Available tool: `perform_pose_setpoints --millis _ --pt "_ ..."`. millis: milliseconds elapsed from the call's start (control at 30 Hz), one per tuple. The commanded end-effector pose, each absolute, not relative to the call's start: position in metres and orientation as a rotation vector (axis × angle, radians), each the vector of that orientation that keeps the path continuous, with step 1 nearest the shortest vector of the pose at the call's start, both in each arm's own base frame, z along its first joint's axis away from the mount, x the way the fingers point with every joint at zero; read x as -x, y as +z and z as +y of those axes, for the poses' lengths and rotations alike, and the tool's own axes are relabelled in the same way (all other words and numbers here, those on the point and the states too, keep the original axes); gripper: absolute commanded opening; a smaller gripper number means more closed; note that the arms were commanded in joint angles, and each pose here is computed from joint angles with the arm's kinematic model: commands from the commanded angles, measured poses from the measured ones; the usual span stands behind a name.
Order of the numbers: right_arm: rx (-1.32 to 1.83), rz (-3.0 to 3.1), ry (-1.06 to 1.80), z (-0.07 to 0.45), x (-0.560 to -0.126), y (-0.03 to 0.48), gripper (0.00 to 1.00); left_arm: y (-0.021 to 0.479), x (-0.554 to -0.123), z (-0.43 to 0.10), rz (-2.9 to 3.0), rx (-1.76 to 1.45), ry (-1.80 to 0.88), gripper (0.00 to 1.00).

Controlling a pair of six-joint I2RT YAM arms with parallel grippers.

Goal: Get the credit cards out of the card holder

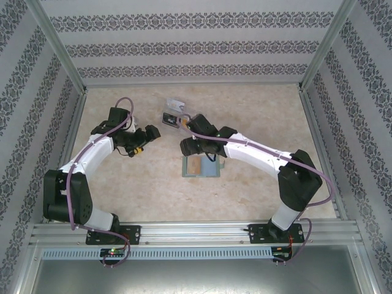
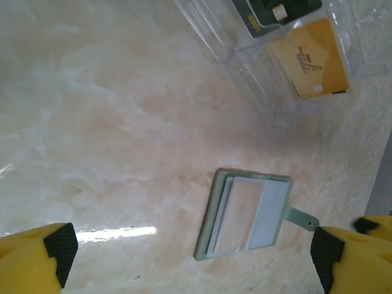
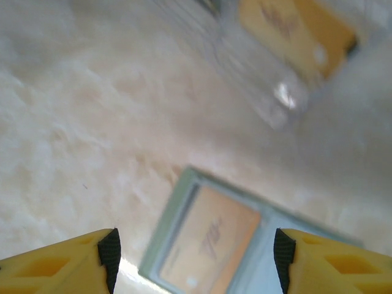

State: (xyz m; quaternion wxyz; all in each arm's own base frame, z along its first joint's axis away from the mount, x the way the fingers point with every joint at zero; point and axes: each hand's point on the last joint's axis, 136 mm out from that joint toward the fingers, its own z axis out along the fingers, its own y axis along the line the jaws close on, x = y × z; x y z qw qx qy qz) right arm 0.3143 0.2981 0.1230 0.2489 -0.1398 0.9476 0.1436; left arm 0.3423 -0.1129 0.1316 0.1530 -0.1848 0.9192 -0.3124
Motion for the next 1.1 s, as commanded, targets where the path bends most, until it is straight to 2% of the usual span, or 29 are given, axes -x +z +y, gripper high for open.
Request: perform_pose_setpoints --millis 0,233,400,500,667,1067 --pt "0.079 2.657 0.403 0.281 -0.304 0.101 0.69 0.136 -0.346 -0.124 2.608 0.488 -0.949 1.0" --pt "0.005 2.738 0.34 0.274 -0.298 0.067 0.66 0.13 -0.342 -0.135 2.64 0.45 -0.957 1.0" --pt "0.012 2.782 0.288 0.266 -0.303 0.051 0.55 0.124 -0.343 -0.149 2.664 0.417 -1.007 1.0" --pt "0.004 2.807 0.28 0.261 -0.303 0.045 0.53 0.117 -0.344 -0.158 2.685 0.406 -1.02 0.99" --pt "0.024 2.839 0.279 0.26 -0.301 0.037 0.52 0.107 -0.346 -0.173 2.713 0.394 -1.047 0.93" --pt "0.104 2.874 0.278 0.266 -0.306 0.024 0.54 0.09 -0.34 -0.206 2.794 0.363 -1.079 0.71"
